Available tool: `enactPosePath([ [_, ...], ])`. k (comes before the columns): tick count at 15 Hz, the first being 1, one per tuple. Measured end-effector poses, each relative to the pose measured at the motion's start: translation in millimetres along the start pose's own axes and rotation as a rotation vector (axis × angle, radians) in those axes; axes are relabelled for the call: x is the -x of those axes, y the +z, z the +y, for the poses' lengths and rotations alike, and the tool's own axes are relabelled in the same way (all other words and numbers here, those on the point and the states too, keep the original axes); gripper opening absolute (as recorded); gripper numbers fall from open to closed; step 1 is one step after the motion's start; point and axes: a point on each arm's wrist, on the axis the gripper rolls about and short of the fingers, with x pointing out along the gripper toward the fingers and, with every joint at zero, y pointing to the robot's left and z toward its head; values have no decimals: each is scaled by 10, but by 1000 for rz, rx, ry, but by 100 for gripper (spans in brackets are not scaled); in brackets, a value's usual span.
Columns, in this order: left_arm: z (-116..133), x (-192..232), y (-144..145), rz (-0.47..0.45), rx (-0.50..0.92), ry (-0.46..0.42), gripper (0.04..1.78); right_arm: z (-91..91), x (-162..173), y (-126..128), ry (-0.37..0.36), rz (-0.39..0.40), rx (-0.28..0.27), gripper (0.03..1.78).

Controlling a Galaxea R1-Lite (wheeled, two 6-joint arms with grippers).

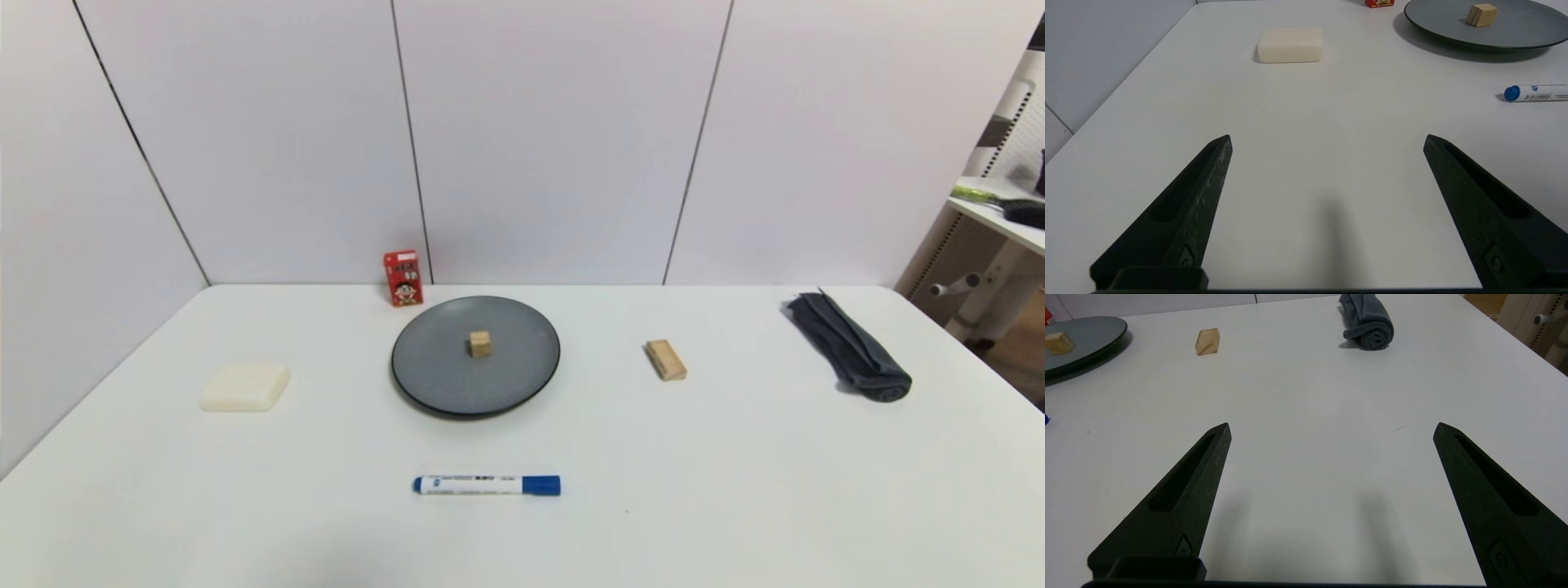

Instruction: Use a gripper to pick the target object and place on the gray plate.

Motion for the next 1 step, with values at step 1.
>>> enactPosePath([
  [1, 0, 0, 0, 0, 0, 0, 169, 0, 0, 0, 0, 0, 0, 171],
])
